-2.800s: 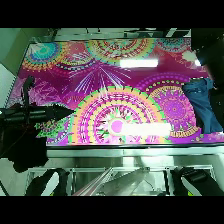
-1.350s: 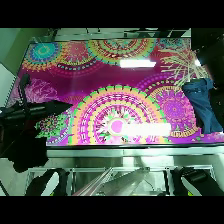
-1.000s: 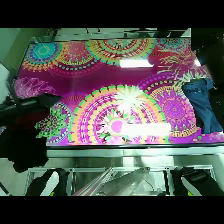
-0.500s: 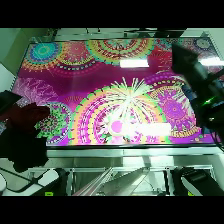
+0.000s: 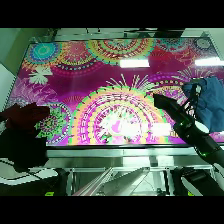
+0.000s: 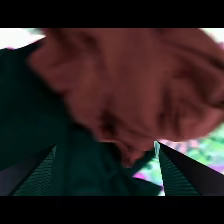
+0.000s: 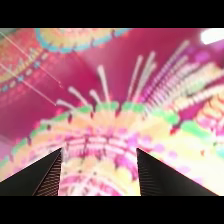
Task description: Fold the shirts.
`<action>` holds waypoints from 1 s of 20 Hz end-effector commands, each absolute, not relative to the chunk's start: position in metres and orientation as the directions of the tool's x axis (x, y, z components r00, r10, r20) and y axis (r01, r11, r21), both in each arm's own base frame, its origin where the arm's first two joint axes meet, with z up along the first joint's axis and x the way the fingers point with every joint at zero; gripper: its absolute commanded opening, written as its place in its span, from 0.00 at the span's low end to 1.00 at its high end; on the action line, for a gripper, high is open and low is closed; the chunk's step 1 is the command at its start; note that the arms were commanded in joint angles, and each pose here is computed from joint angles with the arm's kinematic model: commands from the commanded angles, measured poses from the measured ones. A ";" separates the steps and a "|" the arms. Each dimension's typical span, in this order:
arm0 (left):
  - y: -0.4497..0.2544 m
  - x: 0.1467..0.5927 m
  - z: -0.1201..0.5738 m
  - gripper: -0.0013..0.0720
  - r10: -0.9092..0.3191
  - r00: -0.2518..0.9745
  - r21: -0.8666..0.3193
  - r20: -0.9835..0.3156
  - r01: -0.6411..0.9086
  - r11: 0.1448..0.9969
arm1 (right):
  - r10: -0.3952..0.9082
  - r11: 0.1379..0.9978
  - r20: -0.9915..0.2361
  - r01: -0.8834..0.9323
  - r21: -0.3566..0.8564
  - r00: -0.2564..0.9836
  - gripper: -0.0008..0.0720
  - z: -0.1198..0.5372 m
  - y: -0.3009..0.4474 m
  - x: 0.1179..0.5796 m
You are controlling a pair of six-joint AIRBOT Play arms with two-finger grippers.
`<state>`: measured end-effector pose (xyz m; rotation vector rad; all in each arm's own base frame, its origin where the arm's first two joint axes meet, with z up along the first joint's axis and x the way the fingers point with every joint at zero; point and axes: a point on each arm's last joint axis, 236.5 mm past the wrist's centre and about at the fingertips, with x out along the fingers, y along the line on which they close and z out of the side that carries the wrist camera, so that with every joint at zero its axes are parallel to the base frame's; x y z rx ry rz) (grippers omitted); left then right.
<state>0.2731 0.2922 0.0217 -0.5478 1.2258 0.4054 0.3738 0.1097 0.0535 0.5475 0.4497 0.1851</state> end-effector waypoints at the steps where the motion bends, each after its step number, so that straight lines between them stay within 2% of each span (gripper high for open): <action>1: 0.314 0.260 -0.001 1.00 0.017 0.235 -0.133 -0.972 -0.608 0.783 | 0.276 0.818 -0.434 0.028 0.575 0.857 0.73 0.016 0.105 0.358; 4: 0.304 0.278 -0.031 1.00 -0.045 0.220 -0.168 -0.975 -0.584 0.794 | 0.293 0.812 -0.440 0.023 0.583 0.849 0.73 0.012 0.109 0.357; 7: 0.301 0.308 -0.052 0.99 -0.032 0.230 -0.155 -0.973 -0.542 0.826 | 0.323 0.802 -0.430 -0.003 0.597 0.843 0.72 0.014 0.117 0.356; 8: 0.299 0.318 -0.055 0.98 -0.029 0.235 -0.152 -0.972 -0.528 0.835 | 0.335 0.798 -0.424 -0.014 0.602 0.841 0.66 0.015 0.120 0.356; 9: 0.296 0.326 -0.058 0.93 -0.028 0.238 -0.150 -0.971 -0.513 0.845 | 0.348 0.793 -0.418 -0.026 0.608 0.839 0.60 0.017 0.123 0.355; 10: 0.293 0.334 -0.059 0.71 -0.029 0.240 -0.149 -0.970 -0.498 0.854 | 0.358 0.790 -0.414 -0.035 0.613 0.837 0.60 0.018 0.125 0.355; 11: 0.288 0.340 -0.059 0.37 -0.033 0.238 -0.148 -0.971 -0.483 0.863 | 0.371 0.784 -0.409 -0.046 0.619 0.834 0.60 0.019 0.128 0.354; 12: 0.283 0.344 -0.056 0.01 -0.043 0.235 -0.152 -0.971 -0.468 0.871 | 0.386 0.778 -0.403 -0.059 0.625 0.830 0.46 0.020 0.132 0.354; 13: 0.277 0.350 -0.050 0.04 -0.045 0.238 -0.156 -0.970 -0.467 0.870 | 0.403 0.771 -0.396 -0.073 0.633 0.825 0.31 0.021 0.136 0.353; 14: 0.268 0.359 -0.042 0.04 -0.069 0.253 -0.182 -0.965 -0.459 0.870 | 0.422 0.763 -0.389 -0.088 0.641 0.819 0.32 0.022 0.140 0.352; 16: 0.229 0.395 -0.011 0.04 -0.196 0.355 -0.337 -0.914 -0.398 0.853 | 0.453 0.748 -0.378 -0.114 0.654 0.808 0.31 0.024 0.148 0.350; 17: 0.194 0.422 0.019 0.04 -0.309 0.437 -0.463 -0.845 -0.309 0.831 | 0.466 0.746 -0.375 -0.127 0.654 0.801 0.18 0.024 0.151 0.349; 18: 0.155 0.446 0.054 0.04 -0.430 0.501 -0.578 -0.751 -0.185 0.795 | 0.482 0.743 -0.371 -0.145 0.654 0.794 0.13 0.024 0.155 0.347; 20: 0.065 0.476 0.136 0.04 -0.657 0.540 -0.743 -0.526 0.084 0.664 | 0.521 0.731 -0.362 -0.186 0.656 0.773 0.13 0.026 0.164 0.342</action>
